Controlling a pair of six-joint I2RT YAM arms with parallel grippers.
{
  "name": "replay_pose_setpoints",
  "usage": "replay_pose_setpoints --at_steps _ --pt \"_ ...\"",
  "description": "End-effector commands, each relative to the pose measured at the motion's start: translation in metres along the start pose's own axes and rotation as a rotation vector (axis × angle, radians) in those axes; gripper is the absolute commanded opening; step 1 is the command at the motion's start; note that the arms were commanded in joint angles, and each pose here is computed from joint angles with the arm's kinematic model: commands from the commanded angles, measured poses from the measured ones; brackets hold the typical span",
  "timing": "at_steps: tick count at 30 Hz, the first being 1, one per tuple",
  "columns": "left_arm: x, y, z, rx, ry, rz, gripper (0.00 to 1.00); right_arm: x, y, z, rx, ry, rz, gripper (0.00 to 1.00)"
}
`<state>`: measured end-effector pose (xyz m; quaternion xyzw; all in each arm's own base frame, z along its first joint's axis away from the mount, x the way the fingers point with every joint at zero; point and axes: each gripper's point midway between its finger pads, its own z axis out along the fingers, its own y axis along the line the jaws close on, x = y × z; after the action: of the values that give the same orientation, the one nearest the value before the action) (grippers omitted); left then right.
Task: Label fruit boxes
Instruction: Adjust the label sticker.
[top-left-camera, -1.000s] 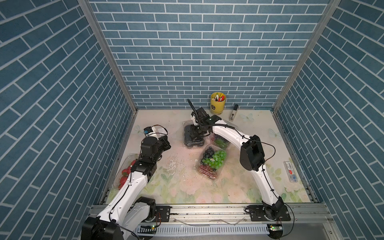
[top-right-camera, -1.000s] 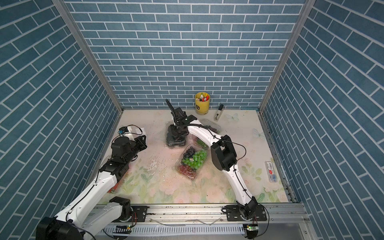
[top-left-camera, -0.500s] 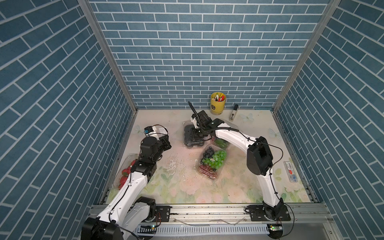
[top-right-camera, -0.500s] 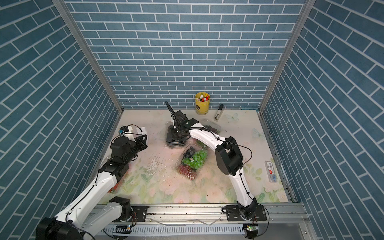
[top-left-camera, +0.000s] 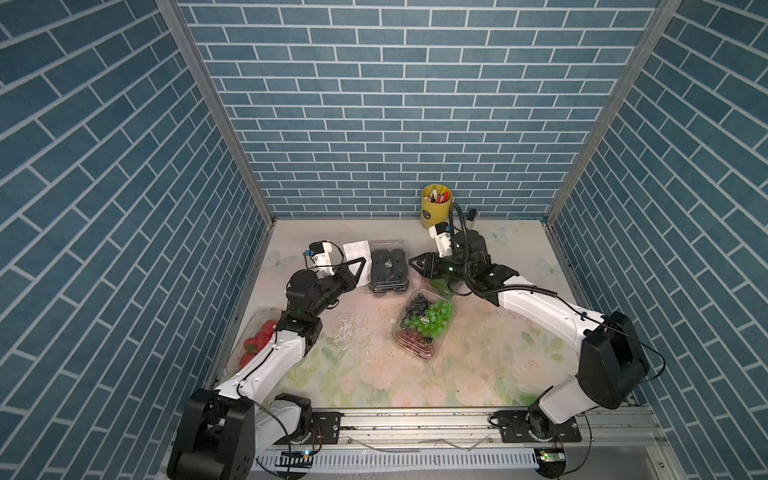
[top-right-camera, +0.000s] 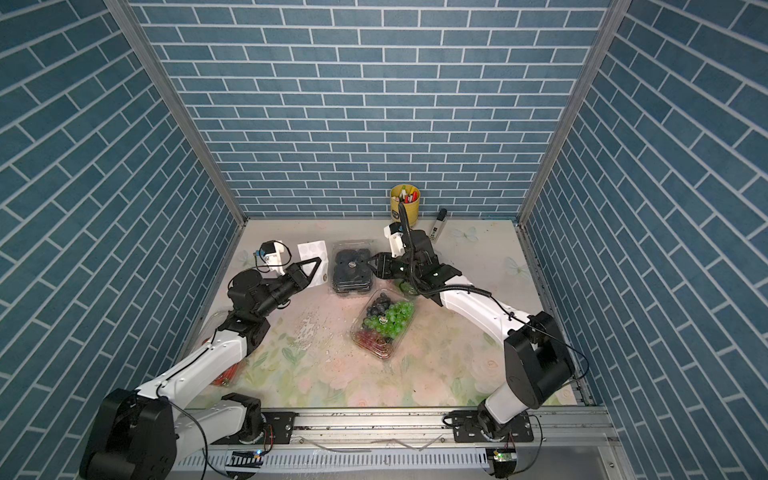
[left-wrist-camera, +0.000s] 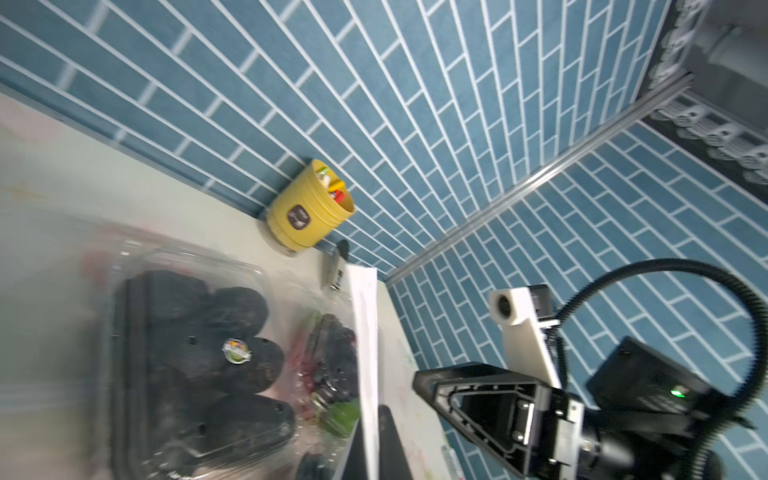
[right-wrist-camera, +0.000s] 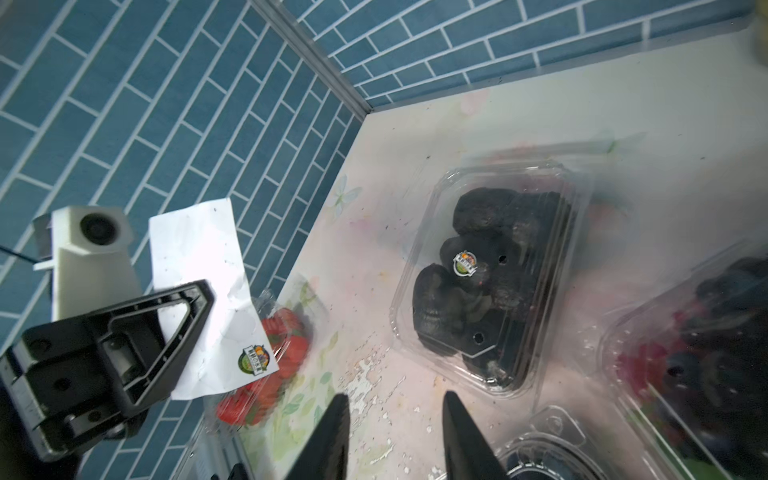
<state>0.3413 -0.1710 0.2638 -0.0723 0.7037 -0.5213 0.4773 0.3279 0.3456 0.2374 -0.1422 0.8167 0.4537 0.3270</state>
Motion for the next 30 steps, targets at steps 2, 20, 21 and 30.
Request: replay_pose_setpoints --at_steps 2,20,21,30 --pt "0.006 -0.062 0.009 0.237 0.039 0.010 0.00 -0.023 0.057 -0.024 -0.285 -0.104 0.004 0.41" --pt "0.025 -0.093 0.035 0.349 0.105 -0.124 0.00 -0.026 0.088 -0.037 -0.587 -0.101 0.056 0.46" --pt "0.024 -0.094 0.036 0.350 0.103 -0.122 0.00 -0.025 0.088 -0.037 -0.595 -0.095 0.060 0.46" --pt "0.017 -0.097 0.039 0.348 0.089 -0.115 0.00 -0.019 0.089 -0.039 -0.612 -0.080 0.058 0.30"
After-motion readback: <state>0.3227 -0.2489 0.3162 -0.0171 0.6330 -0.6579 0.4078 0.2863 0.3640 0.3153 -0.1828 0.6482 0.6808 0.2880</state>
